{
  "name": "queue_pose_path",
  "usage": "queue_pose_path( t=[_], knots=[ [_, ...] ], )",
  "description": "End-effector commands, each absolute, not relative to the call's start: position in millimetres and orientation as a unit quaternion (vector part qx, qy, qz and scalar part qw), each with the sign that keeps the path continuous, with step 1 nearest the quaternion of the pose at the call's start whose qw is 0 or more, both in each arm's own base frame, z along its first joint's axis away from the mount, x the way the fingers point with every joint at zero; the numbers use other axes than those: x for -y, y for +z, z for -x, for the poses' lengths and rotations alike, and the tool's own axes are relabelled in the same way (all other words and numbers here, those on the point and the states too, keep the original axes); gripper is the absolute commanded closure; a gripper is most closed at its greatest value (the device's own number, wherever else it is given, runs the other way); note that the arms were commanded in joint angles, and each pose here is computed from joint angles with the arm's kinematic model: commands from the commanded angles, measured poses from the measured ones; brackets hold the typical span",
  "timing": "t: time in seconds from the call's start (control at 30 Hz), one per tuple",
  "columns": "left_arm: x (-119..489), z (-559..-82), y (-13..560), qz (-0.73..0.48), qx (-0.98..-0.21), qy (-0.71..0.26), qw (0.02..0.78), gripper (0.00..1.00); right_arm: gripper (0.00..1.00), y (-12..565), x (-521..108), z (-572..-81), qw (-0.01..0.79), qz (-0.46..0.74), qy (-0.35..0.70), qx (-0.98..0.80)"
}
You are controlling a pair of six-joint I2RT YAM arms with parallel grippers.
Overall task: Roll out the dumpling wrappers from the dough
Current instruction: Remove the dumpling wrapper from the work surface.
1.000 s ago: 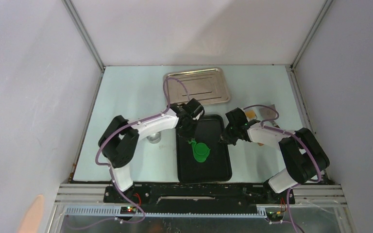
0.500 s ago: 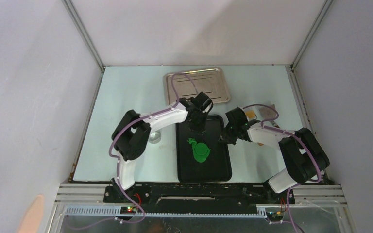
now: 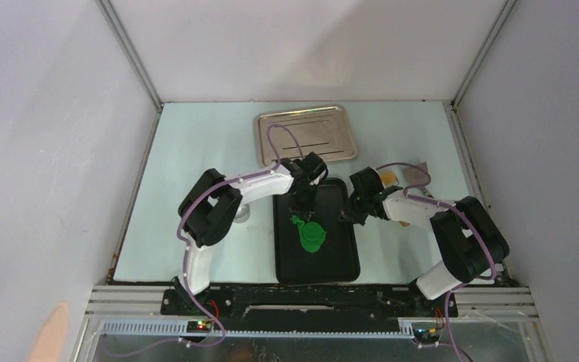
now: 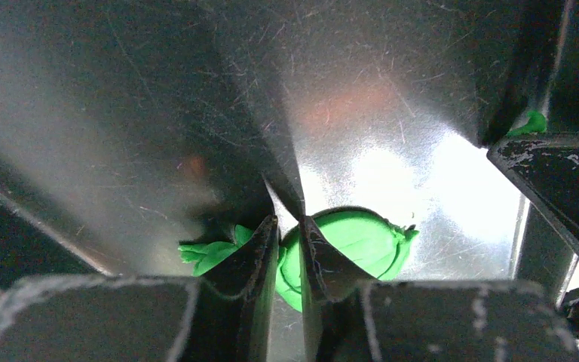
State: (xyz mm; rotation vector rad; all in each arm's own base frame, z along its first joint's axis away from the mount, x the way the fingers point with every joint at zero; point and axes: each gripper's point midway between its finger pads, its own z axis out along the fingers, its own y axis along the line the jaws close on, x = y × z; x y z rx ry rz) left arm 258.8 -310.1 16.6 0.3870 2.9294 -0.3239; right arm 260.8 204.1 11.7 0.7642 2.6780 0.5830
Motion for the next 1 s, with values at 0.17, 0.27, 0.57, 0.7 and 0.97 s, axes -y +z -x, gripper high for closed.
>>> queue_pose_path(
  t=[0.17, 0.27, 0.57, 0.7, 0.97],
  knots=[
    [273.7, -235.9, 30.1, -0.135, -0.985, -0.079, 0.075, 0.81, 1.00, 13.3, -205.9, -268.6, 0.158, -0.273, 0.206, -0.926],
    [268.9, -228.1, 34.8, -0.136, -0.984, -0.086, 0.071, 0.81, 1.00, 12.6, -205.8, -269.2, 0.158, -0.275, 0.206, -0.926],
    [262.4, -206.2, 38.8, -0.146, -0.982, -0.108, 0.052, 0.81, 1.00, 11.2, -203.3, -268.9, 0.156, -0.279, 0.201, -0.926],
    [267.8, -188.1, 41.2, -0.160, -0.977, -0.140, 0.023, 0.82, 1.00, 11.5, -203.5, -270.1, 0.157, -0.281, 0.203, -0.925],
    [278.5, -149.0, 63.0, -0.190, -0.964, -0.188, -0.003, 0.82, 1.00, 15.1, -205.3, -271.9, 0.160, -0.279, 0.211, -0.923]
  ],
)
